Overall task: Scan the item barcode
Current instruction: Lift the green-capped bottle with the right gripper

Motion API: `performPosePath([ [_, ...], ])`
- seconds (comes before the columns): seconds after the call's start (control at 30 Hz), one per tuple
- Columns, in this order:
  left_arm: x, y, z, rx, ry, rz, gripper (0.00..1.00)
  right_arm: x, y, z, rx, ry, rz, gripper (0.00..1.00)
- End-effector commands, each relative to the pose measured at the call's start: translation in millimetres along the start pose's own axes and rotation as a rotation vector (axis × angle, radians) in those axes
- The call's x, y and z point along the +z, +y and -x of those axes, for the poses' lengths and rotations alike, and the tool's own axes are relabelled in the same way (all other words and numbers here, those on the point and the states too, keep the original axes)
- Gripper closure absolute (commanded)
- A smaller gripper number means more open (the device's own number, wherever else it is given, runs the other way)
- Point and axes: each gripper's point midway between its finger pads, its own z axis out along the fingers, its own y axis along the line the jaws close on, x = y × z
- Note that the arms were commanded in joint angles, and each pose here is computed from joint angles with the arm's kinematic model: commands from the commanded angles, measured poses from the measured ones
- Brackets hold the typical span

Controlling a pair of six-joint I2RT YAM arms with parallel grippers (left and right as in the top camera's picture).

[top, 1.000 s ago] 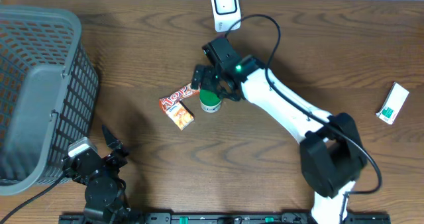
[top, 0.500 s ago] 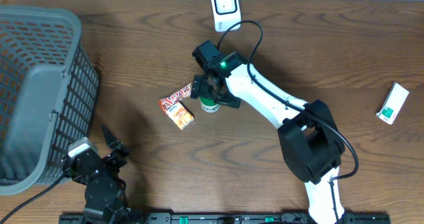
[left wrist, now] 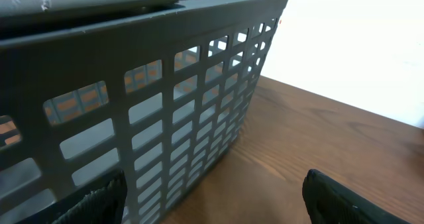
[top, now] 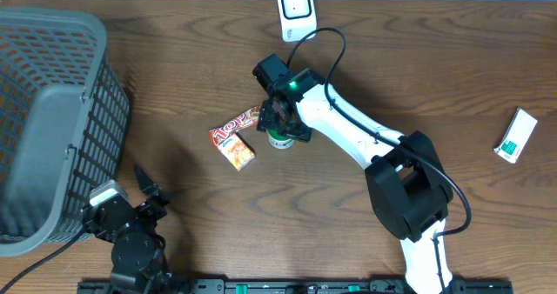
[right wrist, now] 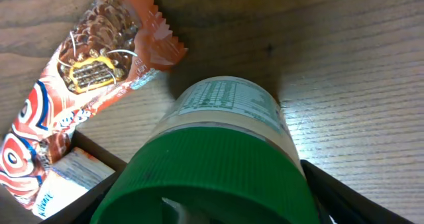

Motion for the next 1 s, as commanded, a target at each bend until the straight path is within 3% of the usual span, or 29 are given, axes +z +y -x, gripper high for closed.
performPosePath([
  [0.0, 0, 2, 2, -0.008, -0.006, 0.013, 0.15, -3, -3, 3, -0.072, -0.029, -0.034, 0.29],
  [0.27, 0, 3, 2, -0.008, -0.006, 0.013, 0.15, -19, -69, 9, -0.181, 0.020, -0.260, 0.27],
  [0.53, 0, 2, 2, -0.008, -0.006, 0.013, 0.15, -25, -96, 28, -0.280, 0.051, -0.277, 0.28],
  [0.67, 0, 2, 2, -0.008, -0.006, 0.013, 0.15, -31, -102, 33, -0.276, 0.051, -0.272, 0.19],
  [0.73, 0, 2, 2, -0.008, -0.006, 0.013, 0.15, -38, -101, 33, -0.274, 0.041, -0.265, 0.01],
  [0.87, 0, 2, 2, -0.008, -0.006, 0.013, 0.15, -61, -90, 29, -0.204, 0.018, -0.201, 0.01],
  [0.97, 0, 2, 2, -0.008, -0.006, 0.013, 0.15, -75, -83, 20, -0.056, 0.032, -0.141, 0.01],
])
